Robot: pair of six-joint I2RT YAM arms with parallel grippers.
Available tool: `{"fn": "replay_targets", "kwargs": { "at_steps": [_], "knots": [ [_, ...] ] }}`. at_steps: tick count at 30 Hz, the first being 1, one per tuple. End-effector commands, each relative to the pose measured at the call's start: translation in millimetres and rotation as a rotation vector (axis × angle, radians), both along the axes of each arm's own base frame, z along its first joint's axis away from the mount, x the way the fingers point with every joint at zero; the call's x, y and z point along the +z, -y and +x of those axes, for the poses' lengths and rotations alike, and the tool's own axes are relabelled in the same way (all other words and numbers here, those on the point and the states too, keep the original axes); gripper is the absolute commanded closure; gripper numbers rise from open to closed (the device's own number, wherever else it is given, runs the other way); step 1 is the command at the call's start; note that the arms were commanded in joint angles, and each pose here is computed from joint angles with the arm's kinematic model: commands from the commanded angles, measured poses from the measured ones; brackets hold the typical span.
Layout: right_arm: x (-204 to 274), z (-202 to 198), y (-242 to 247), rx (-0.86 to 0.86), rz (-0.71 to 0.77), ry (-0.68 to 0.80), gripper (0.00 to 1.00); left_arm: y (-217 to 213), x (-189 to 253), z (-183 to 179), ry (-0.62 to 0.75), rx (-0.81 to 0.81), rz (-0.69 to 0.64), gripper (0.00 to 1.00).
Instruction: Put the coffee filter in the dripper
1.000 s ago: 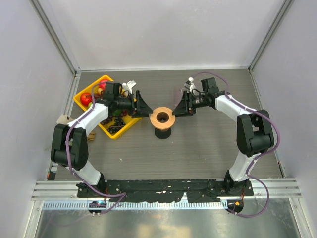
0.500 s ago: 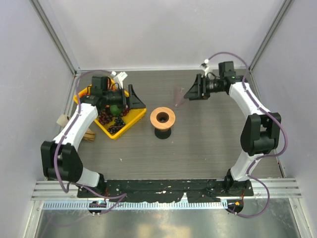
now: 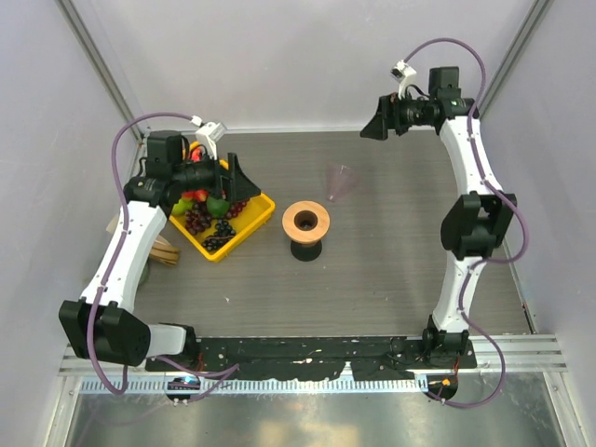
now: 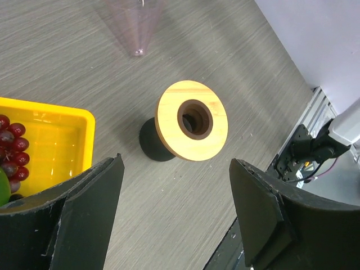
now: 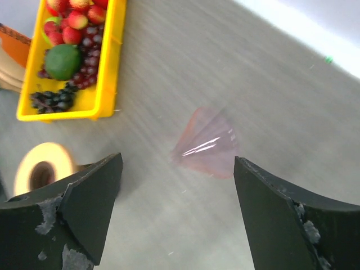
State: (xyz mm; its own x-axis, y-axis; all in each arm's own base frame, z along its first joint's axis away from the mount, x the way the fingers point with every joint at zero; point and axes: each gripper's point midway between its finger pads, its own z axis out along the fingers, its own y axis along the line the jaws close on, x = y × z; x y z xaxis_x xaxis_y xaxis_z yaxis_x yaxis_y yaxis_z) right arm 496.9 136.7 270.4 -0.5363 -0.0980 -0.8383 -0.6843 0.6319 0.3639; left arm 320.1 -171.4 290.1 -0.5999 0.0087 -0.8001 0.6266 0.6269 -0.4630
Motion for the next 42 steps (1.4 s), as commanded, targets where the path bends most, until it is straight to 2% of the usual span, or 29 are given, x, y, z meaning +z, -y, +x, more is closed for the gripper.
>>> {"fn": "replay_targets", "kwargs": {
  "at_steps": [1,2,8,17,23,27,32,40,41,42],
  "knots": [
    [-21.5,21.7,-5.2,0.165,-0.136,0.115,0.13,-1.5,9.0,-5.0,0.037,-0.024,0.006,0.15],
    [-17.5,24.5,-5.6,0.181,-0.161,0.149,0.13,-2.1,9.0,-5.9,0.035,-0.023,0.006,0.16],
    [-78.1,24.1,-19.0,0.287,-0.284,0.159,0.04,-5.9,1.8,-13.4,0.022,-0.004,0.017,0.16],
    [-128.9,34.9,-31.5,0.303,-0.328,0.117,0.05,-5.5,-4.6,-17.8,-0.002,0.005,0.005,0.16],
    [-151.9,23.6,-36.5,0.351,-0.347,0.073,0.09,-6.2,-4.4,-15.7,-0.004,0.012,0.008,0.16],
    [-160.5,8.9,-40.9,0.39,-0.341,0.049,0.18,-7.6,-5.5,-14.0,-0.01,0.025,0.011,0.17],
    [-166.9,-5.9,-43.0,0.446,-0.327,0.035,0.37,-8.0,-6.7,-13.9,-0.017,0.027,0.01,0.17],
    [-150.5,-16.4,-47.1,0.482,-0.301,0.049,0.75,-11.7,-2.5,-11.7,-0.027,0.055,-0.001,0.17],
    [-141.0,-16.9,-47.0,0.48,-0.303,0.067,0.85,-13.0,-1.1,-10.8,-0.03,0.065,-0.003,0.17],
    [-127.5,-17.3,-47.1,0.478,-0.305,0.097,0.9,-14.4,-0.2,-9.5,-0.035,0.075,-0.003,0.17]
  ]
}}
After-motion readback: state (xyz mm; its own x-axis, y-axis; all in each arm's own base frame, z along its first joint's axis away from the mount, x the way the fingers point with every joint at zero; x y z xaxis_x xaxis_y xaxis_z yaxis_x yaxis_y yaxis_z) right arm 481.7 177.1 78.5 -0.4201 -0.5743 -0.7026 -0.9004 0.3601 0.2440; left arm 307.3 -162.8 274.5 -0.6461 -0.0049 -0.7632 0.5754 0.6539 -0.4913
